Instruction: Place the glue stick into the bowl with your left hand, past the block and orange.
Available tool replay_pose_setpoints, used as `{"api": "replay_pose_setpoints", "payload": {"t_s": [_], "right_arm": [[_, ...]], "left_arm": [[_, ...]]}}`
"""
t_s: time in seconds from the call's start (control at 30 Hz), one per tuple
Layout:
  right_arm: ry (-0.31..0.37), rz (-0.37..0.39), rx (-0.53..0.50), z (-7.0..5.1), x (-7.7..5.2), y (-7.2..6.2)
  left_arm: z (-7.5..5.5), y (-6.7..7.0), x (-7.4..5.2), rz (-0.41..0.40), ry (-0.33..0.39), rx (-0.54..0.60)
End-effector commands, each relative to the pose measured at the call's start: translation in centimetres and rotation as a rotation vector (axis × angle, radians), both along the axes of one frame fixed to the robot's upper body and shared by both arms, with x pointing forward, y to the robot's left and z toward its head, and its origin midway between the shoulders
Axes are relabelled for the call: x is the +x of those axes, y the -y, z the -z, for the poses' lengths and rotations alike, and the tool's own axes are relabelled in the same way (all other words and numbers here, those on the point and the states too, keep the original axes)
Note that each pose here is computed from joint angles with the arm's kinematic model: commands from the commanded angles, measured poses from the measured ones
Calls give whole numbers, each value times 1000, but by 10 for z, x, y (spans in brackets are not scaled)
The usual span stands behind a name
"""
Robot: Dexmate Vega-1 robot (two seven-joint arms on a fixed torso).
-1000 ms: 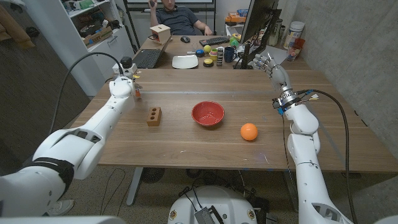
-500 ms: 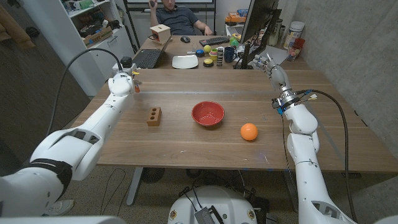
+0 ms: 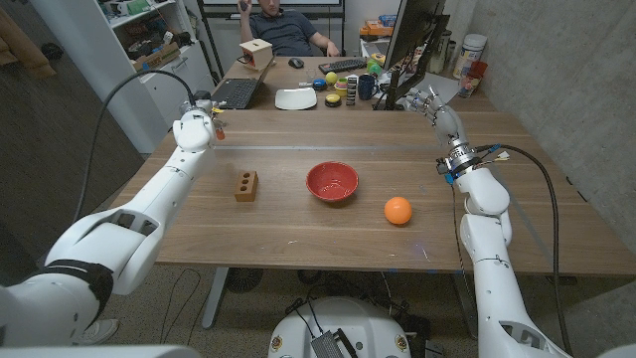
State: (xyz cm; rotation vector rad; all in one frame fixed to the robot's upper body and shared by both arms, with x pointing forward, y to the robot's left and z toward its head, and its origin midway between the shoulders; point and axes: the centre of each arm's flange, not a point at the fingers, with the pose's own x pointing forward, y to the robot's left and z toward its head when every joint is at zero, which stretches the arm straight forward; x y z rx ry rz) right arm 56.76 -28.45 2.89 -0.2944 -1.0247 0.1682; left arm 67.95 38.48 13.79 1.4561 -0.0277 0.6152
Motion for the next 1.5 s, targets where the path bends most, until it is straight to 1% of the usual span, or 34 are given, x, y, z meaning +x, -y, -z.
{"api": "replay_pose_setpoints", "payload": {"t_s": [0.03, 0.1, 0.13, 0.2, 0.27, 0.37, 0.43, 0.47, 0.5, 0.57, 0.6, 0.77, 0.93, 1.07, 1.1, 1.17, 1.2, 1.3, 1.5], "right_arm": [[8, 9, 0, 4, -4, 7], [13, 10, 0, 4, -5, 8], [11, 11, -3, 4, -5, 9], [10, 15, -7, 5, -6, 9], [12, 15, -4, 5, -6, 11], [16, 16, -10, 6, -8, 12], [13, 27, -14, 6, -8, 14], [9, 25, -5, 6, -8, 15], [10, 21, -6, 7, -8, 15], [12, 24, -7, 7, -8, 16], [11, 25, -8, 7, -8, 17], [12, 25, -13, 8, -7, 19], [14, 26, -4, 10, -9, 23], [16, 34, 5, 13, -12, 27], [18, 33, 1, 14, -12, 28], [23, 33, -2, 15, -13, 30], [18, 34, 13, 15, -14, 30], [26, 35, 8, 15, -16, 32], [27, 37, 13, 18, -18, 34]], "left_arm": [[-12, 15, -9, 69, 87, -24], [-14, 17, -11, 94, 112, -33], [-15, 17, -10, 113, 102, -64], [-17, 22, -12, 111, 117, -45], [-19, 25, -11, 122, 106, -54], [-21, 28, -10, 165, 103, -91], [-22, 31, -10, 180, 105, -93], [-23, 33, -10, 184, 97, -92], [-23, 35, -10, 190, 105, -87], [-25, 40, -9, 211, 93, -93], [-25, 42, -9, 216, 98, -94], [-27, 58, -5, 250, 89, -84], [-30, 73, -2, 262, 75, -55], [-32, 81, -2, 276, 64, -55], [-32, 83, -3, 286, 78, -55], [-34, 87, -3, 304, 66, -74], [-34, 89, -3, 311, 70, -74], [-37, 96, -4, 308, 59, -55], [-39, 107, -6, 347, 40, -46]]}}
